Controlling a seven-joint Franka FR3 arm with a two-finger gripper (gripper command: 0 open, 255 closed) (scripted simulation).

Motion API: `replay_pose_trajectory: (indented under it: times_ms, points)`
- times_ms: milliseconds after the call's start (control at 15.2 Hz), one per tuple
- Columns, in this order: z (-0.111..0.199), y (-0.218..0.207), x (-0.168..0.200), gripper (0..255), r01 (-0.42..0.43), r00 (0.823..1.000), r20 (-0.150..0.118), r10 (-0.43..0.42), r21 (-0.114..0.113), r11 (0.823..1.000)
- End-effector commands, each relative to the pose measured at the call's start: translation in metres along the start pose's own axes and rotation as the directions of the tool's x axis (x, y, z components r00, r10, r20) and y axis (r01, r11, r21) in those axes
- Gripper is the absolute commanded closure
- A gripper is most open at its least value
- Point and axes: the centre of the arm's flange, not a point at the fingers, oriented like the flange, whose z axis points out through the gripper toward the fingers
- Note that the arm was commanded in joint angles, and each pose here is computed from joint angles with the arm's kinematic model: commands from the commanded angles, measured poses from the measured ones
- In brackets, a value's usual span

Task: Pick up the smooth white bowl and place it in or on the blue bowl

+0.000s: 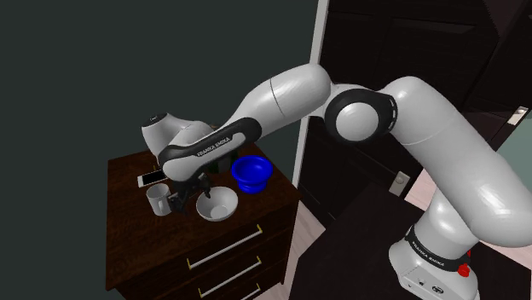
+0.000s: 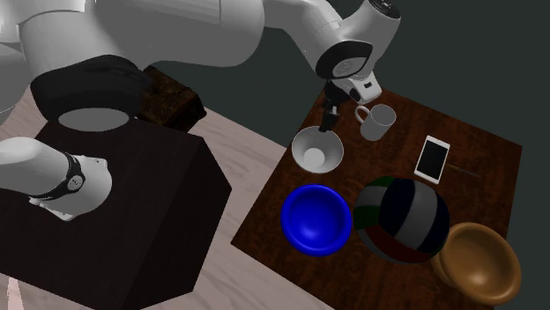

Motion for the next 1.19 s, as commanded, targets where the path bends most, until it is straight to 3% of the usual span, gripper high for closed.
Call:
replay_pose_trajectory:
  times_ms: [0, 330, 858, 924, 1122]
  points:
    - [0.007, -0.002, 0.002, 0, -0.001, 1.000, -0.001, 0.001, 0.000, 1.000]
    - [0.037, -0.002, 0.002, 0, -0.001, 1.000, -0.001, 0.001, 0.000, 1.000]
    - [0.037, -0.002, 0.002, 0, -0.001, 1.000, -0.001, 0.001, 0.000, 1.000]
    - [0.037, -0.002, 0.002, 255, -0.001, 1.000, -0.001, 0.001, 0.000, 1.000]
    - [0.037, -0.002, 0.002, 255, -0.001, 1.000, -0.001, 0.001, 0.000, 1.000]
